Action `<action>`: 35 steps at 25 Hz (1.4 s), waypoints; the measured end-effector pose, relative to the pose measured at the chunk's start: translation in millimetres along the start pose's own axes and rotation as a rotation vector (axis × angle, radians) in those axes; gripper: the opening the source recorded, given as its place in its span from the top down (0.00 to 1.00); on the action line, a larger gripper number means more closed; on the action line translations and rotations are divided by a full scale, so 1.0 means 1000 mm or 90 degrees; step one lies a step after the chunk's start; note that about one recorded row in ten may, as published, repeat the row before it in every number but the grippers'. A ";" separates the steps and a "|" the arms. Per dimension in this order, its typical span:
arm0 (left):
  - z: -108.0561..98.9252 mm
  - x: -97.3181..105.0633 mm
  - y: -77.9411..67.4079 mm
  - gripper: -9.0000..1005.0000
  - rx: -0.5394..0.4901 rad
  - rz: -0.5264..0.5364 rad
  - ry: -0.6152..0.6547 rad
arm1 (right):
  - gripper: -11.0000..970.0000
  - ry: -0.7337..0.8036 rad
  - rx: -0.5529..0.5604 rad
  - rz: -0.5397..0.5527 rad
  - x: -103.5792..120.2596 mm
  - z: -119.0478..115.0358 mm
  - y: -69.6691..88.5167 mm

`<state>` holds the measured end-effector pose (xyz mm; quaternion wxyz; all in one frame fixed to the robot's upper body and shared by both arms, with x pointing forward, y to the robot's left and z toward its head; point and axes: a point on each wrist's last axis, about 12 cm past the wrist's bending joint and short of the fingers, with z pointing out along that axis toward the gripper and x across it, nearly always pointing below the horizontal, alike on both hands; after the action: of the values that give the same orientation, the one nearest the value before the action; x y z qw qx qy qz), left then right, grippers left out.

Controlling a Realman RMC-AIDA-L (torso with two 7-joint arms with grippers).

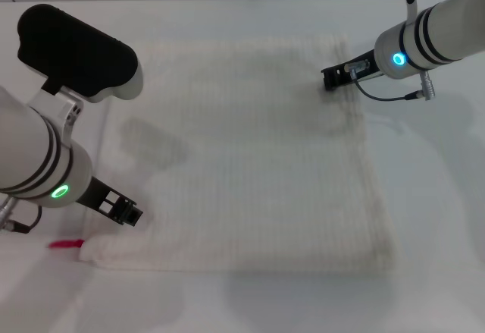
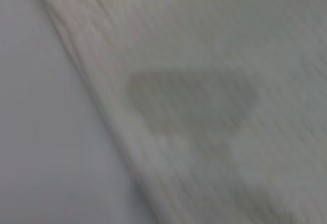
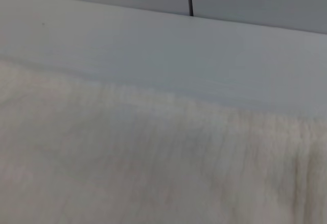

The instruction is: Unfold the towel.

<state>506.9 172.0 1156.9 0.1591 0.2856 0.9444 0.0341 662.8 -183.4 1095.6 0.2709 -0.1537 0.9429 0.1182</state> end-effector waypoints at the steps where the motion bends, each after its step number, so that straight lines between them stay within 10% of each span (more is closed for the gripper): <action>1: -0.001 0.000 0.001 0.54 -0.001 0.000 -0.003 | 0.99 0.000 0.000 0.000 0.000 0.000 0.000; 10: -0.004 -0.030 0.018 0.18 -0.014 0.017 -0.178 | 0.98 -0.045 0.005 -0.033 -0.008 -0.011 0.001; 18: -0.001 -0.033 0.061 0.17 -0.146 0.022 -0.535 | 0.98 -0.246 0.015 -0.108 -0.004 -0.051 0.013; 24: 0.018 0.023 0.097 0.17 -0.294 -0.105 -0.776 | 0.98 -0.536 0.109 -0.126 0.052 -0.082 0.025; 35: 0.081 0.104 0.106 0.17 -0.356 -0.215 -0.847 | 0.97 -0.878 0.328 -0.128 0.203 -0.085 -0.005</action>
<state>507.2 315.4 1066.9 0.7677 0.0455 0.6356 0.0679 460.4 -260.2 1053.9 0.8383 -0.0615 0.5381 -0.0626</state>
